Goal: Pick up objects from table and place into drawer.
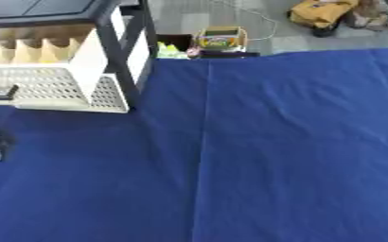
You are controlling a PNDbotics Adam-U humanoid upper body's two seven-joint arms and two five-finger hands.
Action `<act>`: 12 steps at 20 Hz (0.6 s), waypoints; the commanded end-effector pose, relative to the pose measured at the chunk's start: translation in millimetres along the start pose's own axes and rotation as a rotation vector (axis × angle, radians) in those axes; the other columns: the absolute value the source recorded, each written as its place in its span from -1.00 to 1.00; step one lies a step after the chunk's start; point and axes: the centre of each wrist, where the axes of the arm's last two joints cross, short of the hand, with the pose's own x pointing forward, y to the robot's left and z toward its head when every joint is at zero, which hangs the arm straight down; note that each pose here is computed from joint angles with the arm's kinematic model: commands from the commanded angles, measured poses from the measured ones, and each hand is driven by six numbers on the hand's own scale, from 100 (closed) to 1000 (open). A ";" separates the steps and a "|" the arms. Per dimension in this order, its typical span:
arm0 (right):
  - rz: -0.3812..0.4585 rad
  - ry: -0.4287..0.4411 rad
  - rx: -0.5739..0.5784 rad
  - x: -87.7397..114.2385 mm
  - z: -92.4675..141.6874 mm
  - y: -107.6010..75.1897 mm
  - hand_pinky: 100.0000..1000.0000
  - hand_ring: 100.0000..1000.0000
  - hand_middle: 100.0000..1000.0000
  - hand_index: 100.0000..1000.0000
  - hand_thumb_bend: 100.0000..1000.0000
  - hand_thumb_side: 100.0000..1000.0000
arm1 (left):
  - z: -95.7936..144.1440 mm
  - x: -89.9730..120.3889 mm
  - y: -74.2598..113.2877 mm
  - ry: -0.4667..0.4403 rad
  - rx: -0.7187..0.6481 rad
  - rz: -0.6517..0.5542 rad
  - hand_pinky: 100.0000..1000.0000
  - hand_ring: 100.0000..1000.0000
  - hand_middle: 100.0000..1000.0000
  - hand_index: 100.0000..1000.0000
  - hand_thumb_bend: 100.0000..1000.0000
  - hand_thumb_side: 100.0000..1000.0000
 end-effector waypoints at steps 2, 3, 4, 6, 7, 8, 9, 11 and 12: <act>-0.001 -0.019 -0.014 3.7 -4.3 -5.2 0.42 0.28 0.38 0.48 -0.92 0.96 | 1.0 -7.0 11.3 0.088 0.031 -0.024 -0.12 0.17 0.21 0.72 -0.95 1.00; -0.002 -0.017 -0.015 3.3 -3.9 -5.2 0.42 0.28 0.38 0.48 -0.92 0.96 | -0.1 -8.5 12.1 0.097 0.033 -0.023 -0.13 0.16 0.21 0.72 -0.95 1.00; -0.002 -0.015 -0.015 3.0 -3.6 -5.3 0.42 0.28 0.37 0.48 -0.92 0.95 | -0.9 -9.7 12.9 0.105 0.037 -0.022 -0.13 0.16 0.21 0.72 -0.95 1.00; -0.004 -0.011 -0.017 2.5 -3.1 -5.3 0.42 0.27 0.37 0.47 -0.92 0.95 | -2.1 -12.5 15.5 0.129 0.050 -0.023 -0.16 0.17 0.21 0.71 -0.95 1.00; -0.006 -0.009 -0.018 2.4 -3.0 -5.3 0.42 0.27 0.37 0.47 -0.92 0.95 | -2.8 -13.7 16.7 0.141 0.056 -0.025 -0.17 0.17 0.21 0.71 -0.95 1.00; -0.008 -0.008 -0.019 2.3 -2.9 -5.3 0.42 0.27 0.37 0.47 -0.92 0.95 | -3.7 -15.0 17.6 0.152 0.060 -0.026 -0.21 0.17 0.21 0.71 -0.95 1.00; -0.010 -0.008 -0.020 2.3 -2.8 -5.3 0.42 0.27 0.37 0.47 -0.92 0.95 | -4.8 -16.7 18.7 0.163 0.064 -0.024 -0.22 0.17 0.21 0.71 -0.95 1.00; -0.012 -0.007 -0.021 2.2 -2.8 -5.3 0.42 0.27 0.37 0.47 -0.92 0.95 | -7.0 -19.6 20.4 0.180 0.069 -0.020 -0.25 0.17 0.21 0.70 -0.96 1.00; -0.013 -0.007 -0.022 2.2 -2.7 -5.3 0.42 0.27 0.36 0.47 -0.92 0.95 | -7.9 -20.7 21.1 0.185 0.071 -0.019 -0.27 0.17 0.21 0.70 -0.97 1.00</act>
